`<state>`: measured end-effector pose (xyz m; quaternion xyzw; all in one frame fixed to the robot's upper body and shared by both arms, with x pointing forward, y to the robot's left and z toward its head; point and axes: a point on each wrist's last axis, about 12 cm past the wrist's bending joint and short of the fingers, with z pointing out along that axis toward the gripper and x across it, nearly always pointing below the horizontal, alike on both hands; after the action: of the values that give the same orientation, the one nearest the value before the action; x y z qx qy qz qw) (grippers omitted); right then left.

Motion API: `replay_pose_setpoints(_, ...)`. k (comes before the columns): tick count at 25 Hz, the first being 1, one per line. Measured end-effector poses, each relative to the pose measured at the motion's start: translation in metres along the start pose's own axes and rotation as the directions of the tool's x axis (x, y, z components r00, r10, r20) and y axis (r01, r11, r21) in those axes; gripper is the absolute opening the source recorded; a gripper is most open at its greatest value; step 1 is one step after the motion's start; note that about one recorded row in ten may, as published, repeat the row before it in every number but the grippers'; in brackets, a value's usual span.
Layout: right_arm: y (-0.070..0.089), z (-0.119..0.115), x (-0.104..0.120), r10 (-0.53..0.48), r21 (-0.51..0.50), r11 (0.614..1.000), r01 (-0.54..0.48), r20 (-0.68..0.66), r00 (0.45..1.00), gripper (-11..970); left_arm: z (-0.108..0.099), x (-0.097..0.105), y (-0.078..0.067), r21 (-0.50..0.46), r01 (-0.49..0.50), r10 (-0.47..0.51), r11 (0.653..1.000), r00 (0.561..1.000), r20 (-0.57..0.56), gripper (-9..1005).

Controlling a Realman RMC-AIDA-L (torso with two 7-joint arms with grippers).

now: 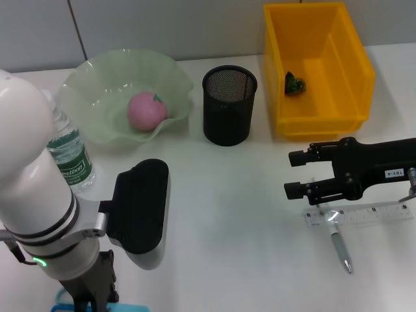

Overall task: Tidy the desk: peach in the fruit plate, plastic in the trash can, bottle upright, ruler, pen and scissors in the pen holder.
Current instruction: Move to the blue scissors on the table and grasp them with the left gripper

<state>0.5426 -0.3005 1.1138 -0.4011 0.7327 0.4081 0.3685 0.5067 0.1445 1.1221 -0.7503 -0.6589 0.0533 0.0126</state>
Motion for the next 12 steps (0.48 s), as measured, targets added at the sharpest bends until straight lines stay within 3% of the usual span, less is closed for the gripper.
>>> replay_pose_setpoints(12, -0.0003, 0.0003, -0.0006, -0.001, 0.000, 1.000, 0.001, 0.000, 1.000, 801, 0.0015, -0.0003, -0.0004, -0.001, -0.002, 0.002, 1.000, 1.000, -0.001, 254)
